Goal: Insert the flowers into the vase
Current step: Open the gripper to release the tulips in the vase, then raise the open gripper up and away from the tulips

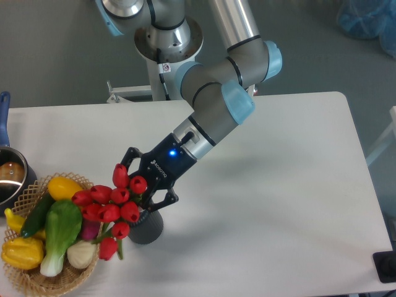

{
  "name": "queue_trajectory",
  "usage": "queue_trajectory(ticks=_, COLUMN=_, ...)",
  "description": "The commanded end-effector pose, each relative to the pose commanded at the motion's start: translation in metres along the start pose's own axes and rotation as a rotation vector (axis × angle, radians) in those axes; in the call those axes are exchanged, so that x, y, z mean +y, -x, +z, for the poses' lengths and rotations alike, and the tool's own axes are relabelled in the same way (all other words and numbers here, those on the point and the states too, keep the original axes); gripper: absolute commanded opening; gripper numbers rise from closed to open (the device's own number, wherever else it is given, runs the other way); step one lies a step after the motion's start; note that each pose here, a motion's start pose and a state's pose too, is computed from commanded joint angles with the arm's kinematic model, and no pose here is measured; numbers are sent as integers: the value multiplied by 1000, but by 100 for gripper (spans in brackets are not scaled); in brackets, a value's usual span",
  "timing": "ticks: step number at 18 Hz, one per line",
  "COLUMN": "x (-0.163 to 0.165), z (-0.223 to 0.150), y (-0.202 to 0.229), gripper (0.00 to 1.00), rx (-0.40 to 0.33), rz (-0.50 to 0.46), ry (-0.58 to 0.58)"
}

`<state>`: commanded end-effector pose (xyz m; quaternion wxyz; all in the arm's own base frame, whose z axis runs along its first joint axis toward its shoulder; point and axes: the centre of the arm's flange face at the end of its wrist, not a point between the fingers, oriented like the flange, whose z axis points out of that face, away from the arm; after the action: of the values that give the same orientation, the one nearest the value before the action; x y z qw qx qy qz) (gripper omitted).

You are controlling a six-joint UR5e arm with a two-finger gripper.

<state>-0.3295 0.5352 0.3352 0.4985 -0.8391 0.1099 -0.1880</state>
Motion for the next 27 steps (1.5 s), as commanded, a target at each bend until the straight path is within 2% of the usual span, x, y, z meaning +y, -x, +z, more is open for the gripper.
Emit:
queue_trajectory(ticks=7, x=19, z=-22, y=14, gripper=100, rx=-48, rz=-16, ry=20)
queue_trajectory(ticks=9, x=31, z=-20, y=16, gripper=100, rx=-71, rz=21, ry=73)
queue_trajectory(ticks=12, x=38, z=-25, y=20, gripper=100, rx=-99, rz=23, ry=110)
queue_trajectory(ticks=16, x=37, z=-41, y=22, gripper=100, rx=-182, rz=37, ry=203)
queue_trajectory(ticks=27, x=38, z=-85, y=41, gripper=100, rx=-266, rz=15, ry=197)
